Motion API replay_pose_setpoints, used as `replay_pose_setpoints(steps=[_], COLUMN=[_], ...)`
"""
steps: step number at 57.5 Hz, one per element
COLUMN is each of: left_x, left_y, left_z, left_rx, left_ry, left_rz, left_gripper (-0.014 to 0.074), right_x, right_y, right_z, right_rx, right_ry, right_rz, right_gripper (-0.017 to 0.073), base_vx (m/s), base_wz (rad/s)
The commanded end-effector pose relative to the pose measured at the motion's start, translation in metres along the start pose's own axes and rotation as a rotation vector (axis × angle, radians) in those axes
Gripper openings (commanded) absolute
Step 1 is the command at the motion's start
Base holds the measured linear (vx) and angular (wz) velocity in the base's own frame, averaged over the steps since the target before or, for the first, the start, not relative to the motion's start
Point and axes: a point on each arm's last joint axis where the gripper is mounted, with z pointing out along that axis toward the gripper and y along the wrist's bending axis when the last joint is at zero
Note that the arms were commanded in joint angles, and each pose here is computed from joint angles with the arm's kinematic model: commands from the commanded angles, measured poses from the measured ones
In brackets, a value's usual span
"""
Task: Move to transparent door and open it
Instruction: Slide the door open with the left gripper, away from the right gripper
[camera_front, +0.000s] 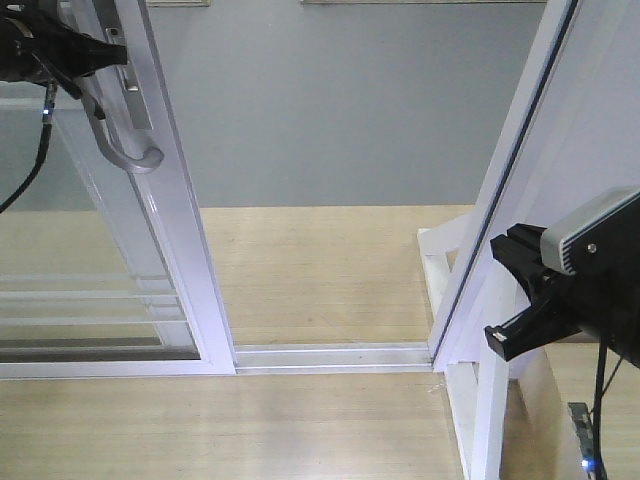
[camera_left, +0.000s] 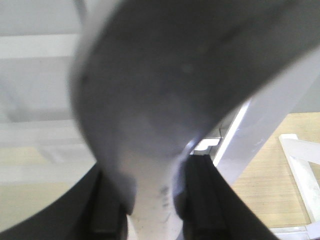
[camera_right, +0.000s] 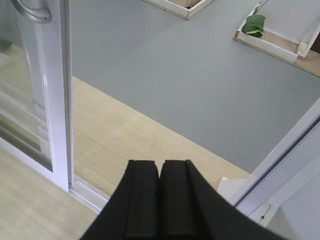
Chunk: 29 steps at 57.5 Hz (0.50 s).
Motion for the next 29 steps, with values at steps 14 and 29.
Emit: replay_pose_setpoints(steps=[14, 29], left_x=[-0.066, -0.053], left_y=[0.023, 0.019], left_z=[-0.083, -0.118], left_rx=[-0.059, -0.056], left_ry=[-0.305, -0.278], left_rz=[0.017, 0.019], left_gripper=[0.0004, 0.0004], right_x=[-0.015, -0.015], right_y=[-0.004, -0.004], right_z=[-0.002, -0.002], right_rx=[0.022, 0.022], right_ry=[-0.089, -0.091], right_rz=[-0.012, -0.012], right_gripper=[-0.0004, -0.0004], base_vx=[0.00, 0.00], base_wz=[0.00, 0.00])
